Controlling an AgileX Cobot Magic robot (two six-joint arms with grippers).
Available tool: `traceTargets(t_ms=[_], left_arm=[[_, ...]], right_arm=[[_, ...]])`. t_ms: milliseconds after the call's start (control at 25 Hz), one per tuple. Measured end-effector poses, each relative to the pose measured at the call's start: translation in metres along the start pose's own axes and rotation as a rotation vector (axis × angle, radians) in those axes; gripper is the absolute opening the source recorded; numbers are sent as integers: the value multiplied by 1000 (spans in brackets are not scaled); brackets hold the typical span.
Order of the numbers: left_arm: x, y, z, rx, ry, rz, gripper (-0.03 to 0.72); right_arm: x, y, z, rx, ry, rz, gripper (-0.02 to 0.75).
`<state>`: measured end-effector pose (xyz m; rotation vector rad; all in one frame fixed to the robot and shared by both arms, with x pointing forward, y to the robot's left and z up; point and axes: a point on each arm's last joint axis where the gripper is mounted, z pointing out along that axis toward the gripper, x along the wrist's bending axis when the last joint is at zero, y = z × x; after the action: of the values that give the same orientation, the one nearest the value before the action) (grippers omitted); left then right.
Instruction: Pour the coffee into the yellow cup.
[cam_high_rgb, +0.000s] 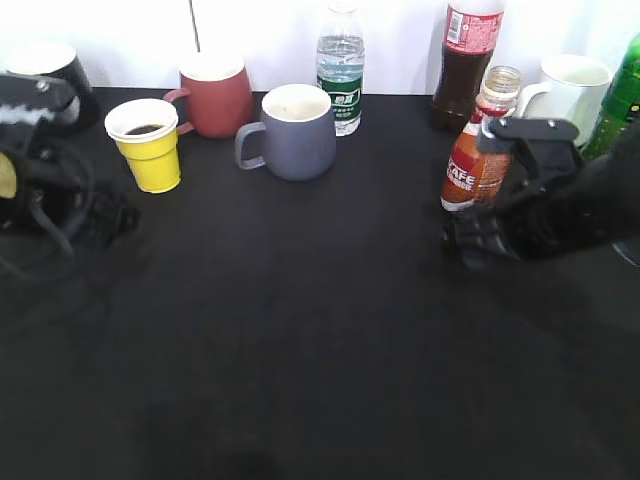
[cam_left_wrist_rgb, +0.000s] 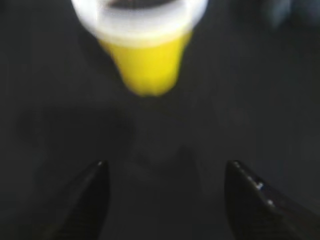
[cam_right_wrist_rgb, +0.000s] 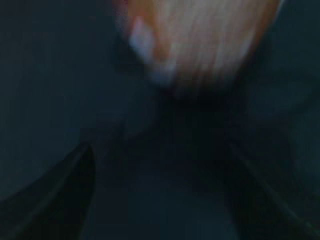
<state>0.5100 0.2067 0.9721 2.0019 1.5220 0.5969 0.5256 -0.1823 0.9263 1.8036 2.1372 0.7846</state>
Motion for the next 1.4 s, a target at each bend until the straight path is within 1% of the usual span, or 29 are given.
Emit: traceTargets(t_ms=[80,120,160,200,240,280,360,480,600,720,800,840,880,960,1040,1160,1240,1320,1400], left_arm=[[-1,-4,-23,68,37,-58,471],[1,-4,-40,78,55,-66,465],[2,-6,-57,94,54,-70,461],[1,-7,-75,99,24,-58,460],[-2,-8,-91,103,-31,-63,460],[-4,-11,-107,99,-75,-48,459],[-1,-18,-144,43,-99,-26,459],[7,-38,-206,-119,-113,-8,459],[13,-68,-243,-188,-117,12,457],[19,-111,-252,-181,-110,16,456],[21,-136,-254,-210,-112,14,452],[22,-145,-256,-242,-114,12,451],[23,-153,-256,-266,-115,13,451],[24,-159,-258,-325,-117,19,450],[23,-159,-255,-344,-116,33,447],[23,-159,-255,-346,-116,41,418],[23,-159,-255,-349,-115,44,417],[23,-158,-255,-351,-115,44,417],[23,-158,-255,-351,-115,44,414]], right_arm=[[4,-7,-17,101,29,1,599],[6,-7,-28,121,44,-2,598],[8,-7,-40,125,58,-6,598],[10,-7,-52,128,71,-11,598],[12,-6,-66,122,85,-17,598],[13,-7,-79,124,99,-22,596],[16,-10,-108,118,124,-43,591],[17,-19,-149,89,141,-95,591],[18,-33,-183,89,164,-125,591],[17,-48,-211,80,183,-150,591],[16,-61,-226,53,193,-162,591],[14,-70,-235,12,193,-172,591],[12,-77,-239,-4,187,-180,591],[6,-96,-244,-46,173,-195,591],[-1,-115,-247,-90,145,-192,591],[-19,-140,-248,-151,19,-113,591],[-29,-153,-253,-230,-35,-60,591],[-31,-159,-259,-290,-38,-50,591],[-31,-160,-260,-299,-37,-47,591]])
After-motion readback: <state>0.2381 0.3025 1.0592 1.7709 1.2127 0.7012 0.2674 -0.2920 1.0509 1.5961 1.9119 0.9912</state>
